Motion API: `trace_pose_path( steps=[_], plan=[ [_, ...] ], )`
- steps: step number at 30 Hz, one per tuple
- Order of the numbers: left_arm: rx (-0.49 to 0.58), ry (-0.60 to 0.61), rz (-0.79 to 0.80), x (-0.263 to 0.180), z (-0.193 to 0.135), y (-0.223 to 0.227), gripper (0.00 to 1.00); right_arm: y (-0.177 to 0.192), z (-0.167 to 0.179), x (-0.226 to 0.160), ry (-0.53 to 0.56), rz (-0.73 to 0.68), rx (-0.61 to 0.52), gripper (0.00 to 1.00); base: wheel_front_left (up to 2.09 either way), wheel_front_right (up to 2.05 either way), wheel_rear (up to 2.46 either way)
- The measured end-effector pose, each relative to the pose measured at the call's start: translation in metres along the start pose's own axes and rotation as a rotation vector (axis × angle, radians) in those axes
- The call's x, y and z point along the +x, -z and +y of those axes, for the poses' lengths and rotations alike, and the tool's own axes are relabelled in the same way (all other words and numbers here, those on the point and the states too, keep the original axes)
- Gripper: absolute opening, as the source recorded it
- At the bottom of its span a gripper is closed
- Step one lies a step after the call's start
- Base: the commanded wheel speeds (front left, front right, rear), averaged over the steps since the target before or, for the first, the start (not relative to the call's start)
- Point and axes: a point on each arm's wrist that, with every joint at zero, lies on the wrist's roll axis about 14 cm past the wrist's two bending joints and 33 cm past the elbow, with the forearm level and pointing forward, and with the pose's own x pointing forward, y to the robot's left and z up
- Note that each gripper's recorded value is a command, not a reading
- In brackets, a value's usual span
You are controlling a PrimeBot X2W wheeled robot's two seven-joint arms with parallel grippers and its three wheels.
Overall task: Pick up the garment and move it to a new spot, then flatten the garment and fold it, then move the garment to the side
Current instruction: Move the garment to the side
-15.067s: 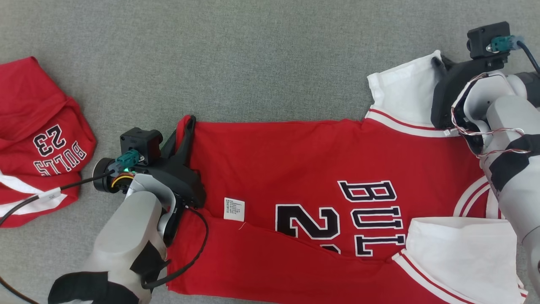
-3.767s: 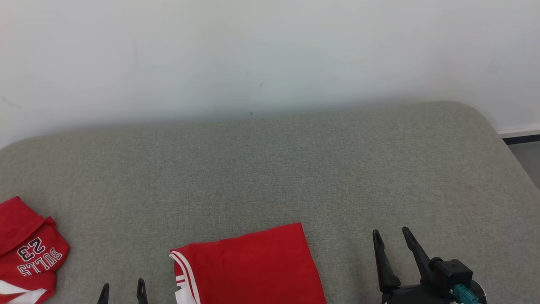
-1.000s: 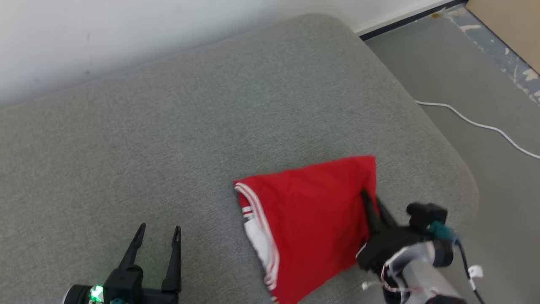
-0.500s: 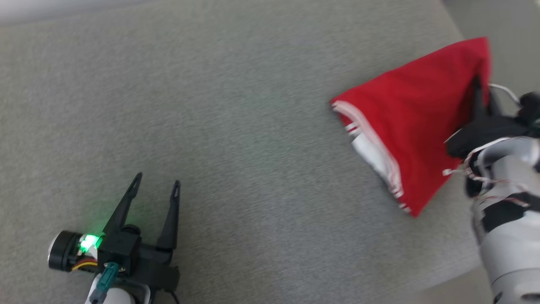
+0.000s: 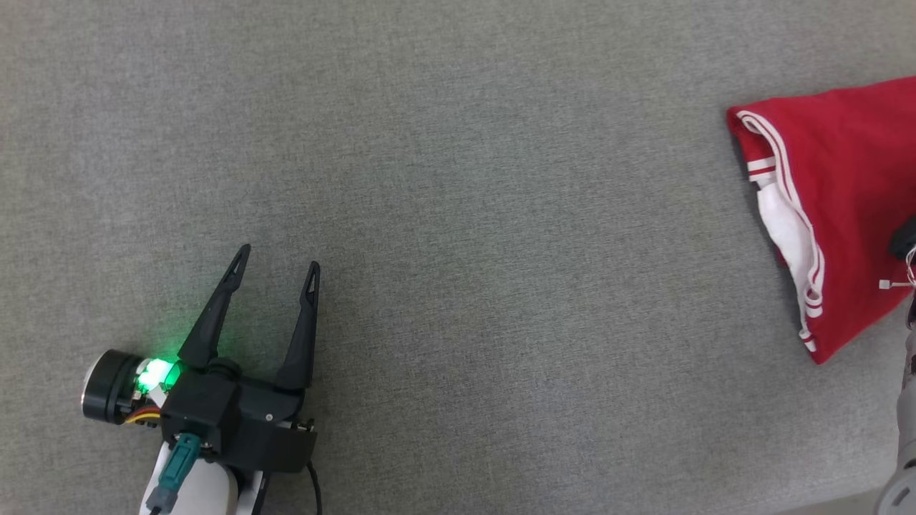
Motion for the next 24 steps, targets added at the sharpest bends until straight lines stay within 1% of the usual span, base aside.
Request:
trace_pose_path(
  steps=[1,2,3,4,9,11,14,16,19,23,24],
  plan=[
    [0.000,-0.003,0.001,0.000,0.001,0.001,1.00,-0.002,0.001,0.001,0.007,-0.007,0.003,0.00,0.00,0.00,0.00],
    [0.000,-0.003,0.001,0.000,0.001,0.001,1.00,-0.002,0.001,0.001,0.007,-0.007,0.003,0.22,0.00,0.00,0.00],
    [-0.001,-0.005,0.001,0.000,0.001,0.001,1.00,-0.005,0.003,0.003,0.011,-0.016,0.012,0.78,0.00,0.00,0.00],
    [-0.001,-0.005,0.001,0.000,0.001,0.001,1.00,-0.009,0.004,0.003,0.009,-0.024,-0.002,1.00,0.00,0.00,0.00],
    [0.003,-0.012,0.001,0.000,0.002,-0.001,1.00,-0.022,-0.005,0.002,0.030,-0.054,-0.024,1.00,0.00,0.00,0.00],
    [0.007,-0.020,-0.001,-0.001,0.002,-0.004,1.00,-0.032,-0.003,0.002,0.020,-0.077,-0.033,1.00,0.00,0.00,0.00],
    [0.005,-0.044,-0.006,-0.005,0.007,-0.010,1.00,-0.050,0.008,0.000,-0.018,-0.127,-0.020,1.00,0.00,0.00,0.00],
    [0.004,-0.063,-0.005,-0.010,0.011,-0.013,1.00,-0.059,0.023,-0.005,-0.069,-0.156,-0.029,1.00,0.00,0.00,0.00],
    [-0.002,-0.096,0.006,-0.022,0.015,-0.015,1.00,-0.062,0.046,-0.020,-0.143,-0.187,0.002,1.00,0.00,0.00,0.00],
    [-0.007,-0.139,0.012,-0.039,0.019,-0.020,1.00,-0.060,0.081,-0.052,-0.258,-0.220,0.049,1.00,0.00,0.00,0.00],
    [-0.007,-0.153,0.012,-0.045,0.021,-0.022,1.00,-0.058,0.092,-0.062,-0.300,-0.226,0.037,1.00,0.00,0.00,0.00]
  ],
)
